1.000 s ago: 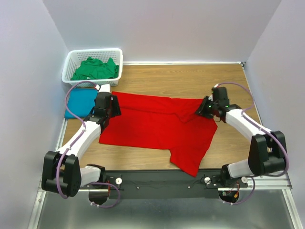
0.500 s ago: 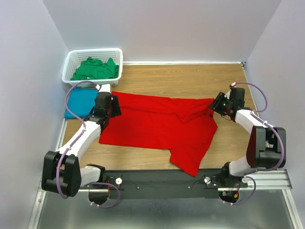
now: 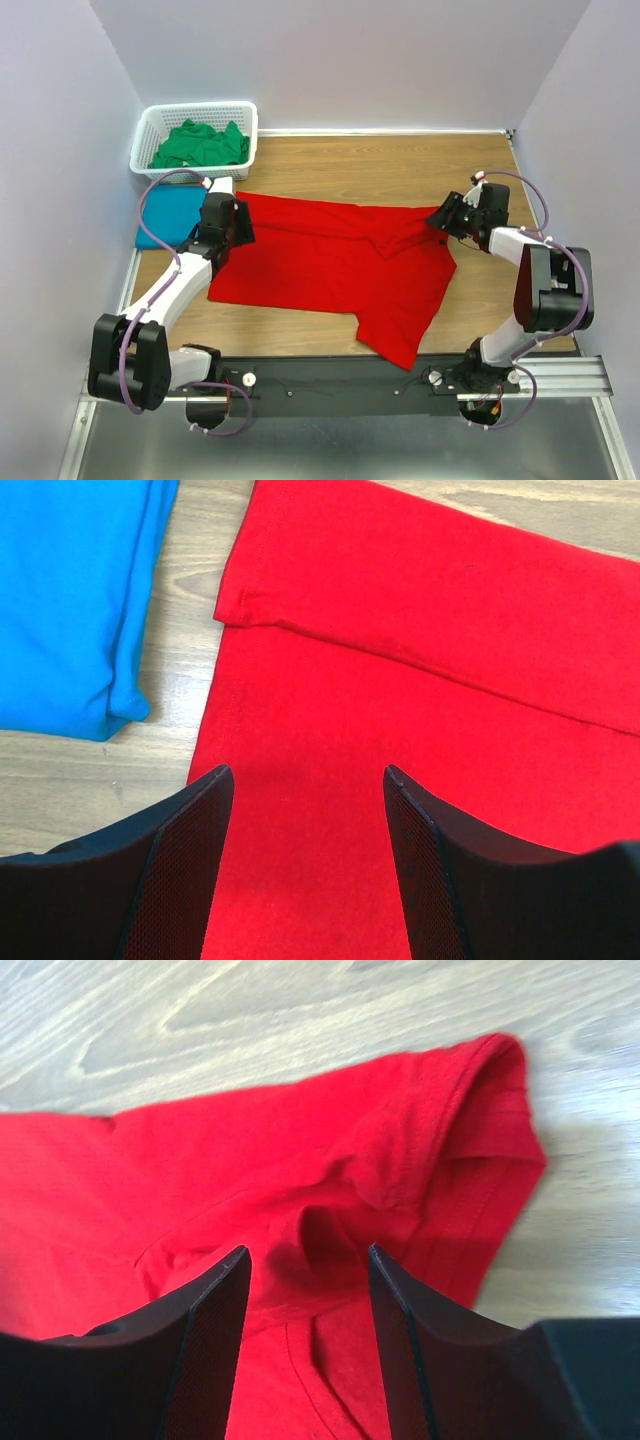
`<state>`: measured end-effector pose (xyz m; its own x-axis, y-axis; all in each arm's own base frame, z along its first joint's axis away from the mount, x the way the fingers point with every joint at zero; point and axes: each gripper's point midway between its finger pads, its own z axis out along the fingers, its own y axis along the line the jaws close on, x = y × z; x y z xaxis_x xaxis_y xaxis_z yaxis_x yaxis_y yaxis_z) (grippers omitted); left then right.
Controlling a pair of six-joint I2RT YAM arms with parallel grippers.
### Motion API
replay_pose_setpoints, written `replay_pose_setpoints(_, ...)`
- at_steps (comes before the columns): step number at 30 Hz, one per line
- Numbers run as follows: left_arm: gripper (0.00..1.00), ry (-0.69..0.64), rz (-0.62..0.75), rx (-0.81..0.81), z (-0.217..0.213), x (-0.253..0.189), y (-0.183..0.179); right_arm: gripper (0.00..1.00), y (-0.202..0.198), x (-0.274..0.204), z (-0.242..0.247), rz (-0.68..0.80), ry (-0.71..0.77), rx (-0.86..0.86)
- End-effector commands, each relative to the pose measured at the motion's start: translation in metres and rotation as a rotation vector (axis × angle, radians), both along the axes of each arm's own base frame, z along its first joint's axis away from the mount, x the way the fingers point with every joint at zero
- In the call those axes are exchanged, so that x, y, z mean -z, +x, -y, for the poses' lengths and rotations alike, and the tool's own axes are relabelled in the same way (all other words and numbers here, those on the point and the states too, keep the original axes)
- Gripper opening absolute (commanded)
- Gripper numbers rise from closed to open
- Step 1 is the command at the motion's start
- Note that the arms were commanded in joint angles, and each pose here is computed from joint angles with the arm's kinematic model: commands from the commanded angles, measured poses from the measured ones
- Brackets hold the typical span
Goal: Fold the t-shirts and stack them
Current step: Fold the tshirt
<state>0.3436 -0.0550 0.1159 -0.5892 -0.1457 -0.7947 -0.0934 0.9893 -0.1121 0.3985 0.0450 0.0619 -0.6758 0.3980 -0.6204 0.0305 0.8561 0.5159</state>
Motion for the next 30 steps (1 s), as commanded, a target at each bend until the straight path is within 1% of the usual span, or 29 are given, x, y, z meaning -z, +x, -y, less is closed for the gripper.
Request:
replay_pose_setpoints(1, 0.69, -0.009, 0.023, 0.023, 0.005, -0.011, 0.007, 0.56, -0.005, 0.004, -0.01, 0.012, 0.042, -0.061)
replay_pose_setpoints(4, 0.69, -0.01, 0.024, 0.025, 0.006, -0.011, 0.008, 0.53, -0.01, 0.008, -0.014, -0.003, 0.065, -0.076)
replay_pose_setpoints(10, 0.69, -0.008, 0.026, 0.021, 0.005, -0.012, 0.007, 0.41, -0.017, 0.006, -0.016, -0.009, 0.079, -0.072)
replay_pose_setpoints(13, 0.69, -0.01, 0.029, 0.023, 0.005, -0.013, 0.008, 0.32, -0.021, 0.003, -0.019, -0.01, 0.098, -0.076)
replay_pose_setpoints(14, 0.69, -0.01, 0.026, 0.025, 0.006, -0.012, 0.007, 0.26, -0.022, -0.001, -0.021, -0.007, 0.109, -0.077)
replay_pose_setpoints(17, 0.69, -0.012, 0.027, 0.026, 0.006, -0.012, 0.007, 0.19, -0.029, -0.007, -0.025, -0.02, 0.146, -0.069)
replay_pose_setpoints(26, 0.69, -0.018, 0.027, 0.031, 0.007, -0.013, 0.007, 0.17, -0.056, -0.024, -0.03, -0.104, 0.235, 0.03)
replay_pose_setpoints(27, 0.69, -0.017, 0.026, 0.031, 0.007, -0.012, 0.007, 0.17, -0.065, -0.022, -0.032, -0.143, 0.251, 0.037)
replay_pose_setpoints(30, 0.69, -0.019, 0.029, 0.032, 0.008, -0.013, 0.007, 0.17, -0.076, -0.017, -0.035, -0.183, 0.263, 0.046)
